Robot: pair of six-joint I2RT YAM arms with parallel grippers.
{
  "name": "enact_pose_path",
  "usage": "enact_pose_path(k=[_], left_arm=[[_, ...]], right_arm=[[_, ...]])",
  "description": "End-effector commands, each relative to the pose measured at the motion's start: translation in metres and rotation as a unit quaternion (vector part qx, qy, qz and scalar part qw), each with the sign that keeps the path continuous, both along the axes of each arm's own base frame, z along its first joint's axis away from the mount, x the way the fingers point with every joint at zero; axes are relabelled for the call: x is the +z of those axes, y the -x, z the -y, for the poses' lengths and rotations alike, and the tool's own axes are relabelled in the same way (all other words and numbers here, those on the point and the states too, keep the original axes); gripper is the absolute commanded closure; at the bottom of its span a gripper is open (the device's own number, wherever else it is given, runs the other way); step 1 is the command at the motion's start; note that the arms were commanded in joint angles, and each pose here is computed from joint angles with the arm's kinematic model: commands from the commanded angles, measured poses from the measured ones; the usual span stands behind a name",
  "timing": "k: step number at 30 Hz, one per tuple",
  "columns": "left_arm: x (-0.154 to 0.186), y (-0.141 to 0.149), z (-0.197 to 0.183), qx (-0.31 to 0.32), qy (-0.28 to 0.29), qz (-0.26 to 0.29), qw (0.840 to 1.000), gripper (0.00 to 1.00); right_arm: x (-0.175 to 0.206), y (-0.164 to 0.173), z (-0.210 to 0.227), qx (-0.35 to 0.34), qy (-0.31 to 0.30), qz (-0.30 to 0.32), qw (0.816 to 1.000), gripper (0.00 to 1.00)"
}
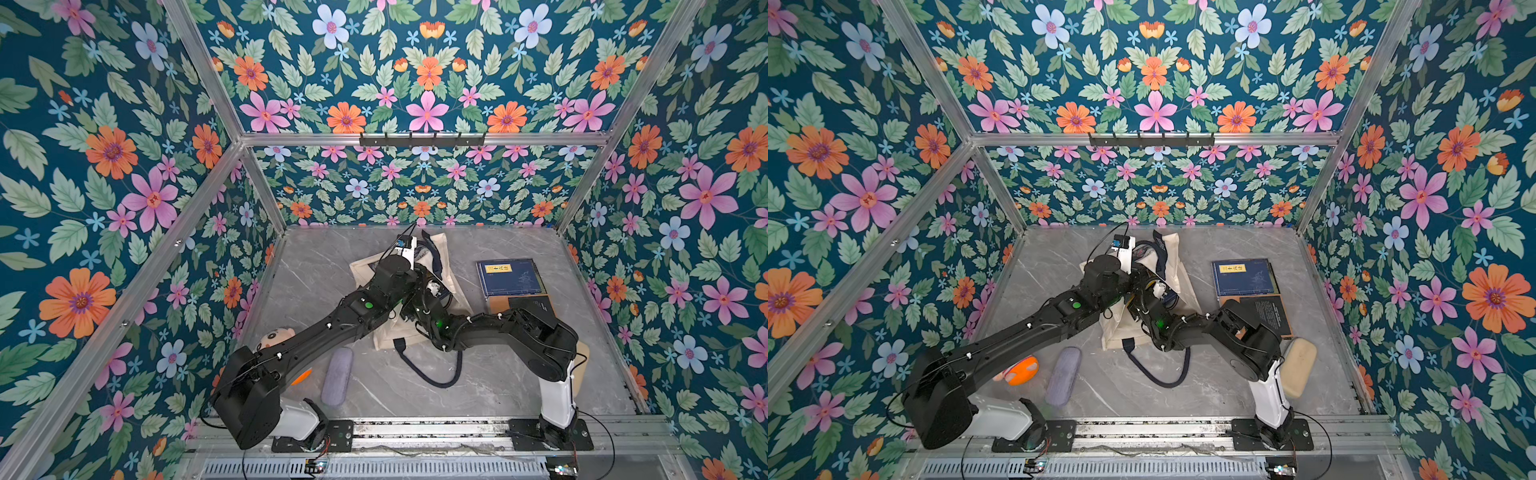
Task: Take out the books from the canvas bag
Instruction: Pick up the book from the canvas bag.
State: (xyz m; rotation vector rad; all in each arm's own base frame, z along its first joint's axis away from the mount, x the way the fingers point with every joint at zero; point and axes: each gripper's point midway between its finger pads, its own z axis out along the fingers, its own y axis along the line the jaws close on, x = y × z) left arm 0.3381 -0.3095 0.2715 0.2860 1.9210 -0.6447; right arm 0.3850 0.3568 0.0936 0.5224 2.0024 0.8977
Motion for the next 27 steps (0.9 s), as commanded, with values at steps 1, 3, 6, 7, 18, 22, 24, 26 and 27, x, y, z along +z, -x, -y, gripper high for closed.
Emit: enact_pose_path(k=[1, 3, 6, 7, 18, 22, 24, 26, 27], left_arm=[[0.022, 0.000, 0.007, -0.010, 0.030, 0.026, 0.999, 1.00], [0.022, -0.002, 0.005, -0.004, 0.028, 0.026, 0.999, 1.00], [0.019, -0.004, 0.002, 0.008, 0.023, 0.022, 0.999, 1.00], [0.018, -0.005, 0.001, 0.013, 0.020, 0.021, 0.999, 1.00], [0.016, -0.007, -0.001, 0.021, 0.017, 0.019, 0.999, 1.00], [0.014, -0.008, 0.000, 0.019, 0.018, 0.015, 1.000, 1.00], [0.014, -0.007, 0.001, 0.019, 0.018, 0.015, 1.000, 1.00], [0.014, -0.007, 0.001, 0.019, 0.019, 0.015, 1.000, 1.00], [0.014, -0.007, 0.001, 0.018, 0.018, 0.015, 1.000, 1.00]], right_arm=[[0.030, 0.006, -0.001, -0.003, -0.034, 0.034, 0.999, 1.00], [0.031, 0.018, 0.002, -0.003, -0.033, 0.033, 0.999, 1.00], [0.035, 0.033, 0.007, -0.002, -0.026, 0.015, 1.000, 1.00], [0.034, 0.038, 0.008, 0.000, -0.028, 0.009, 1.000, 1.00], [0.000, 0.056, 0.030, -0.021, -0.023, -0.046, 0.998, 0.94], [0.000, 0.045, 0.032, -0.025, -0.023, -0.025, 0.999, 0.76], [-0.006, 0.038, 0.033, -0.024, -0.033, -0.026, 0.999, 0.69], [-0.011, 0.033, 0.033, -0.023, -0.046, -0.024, 0.998, 0.65], [-0.013, 0.030, 0.034, -0.025, -0.050, -0.020, 0.998, 0.63]])
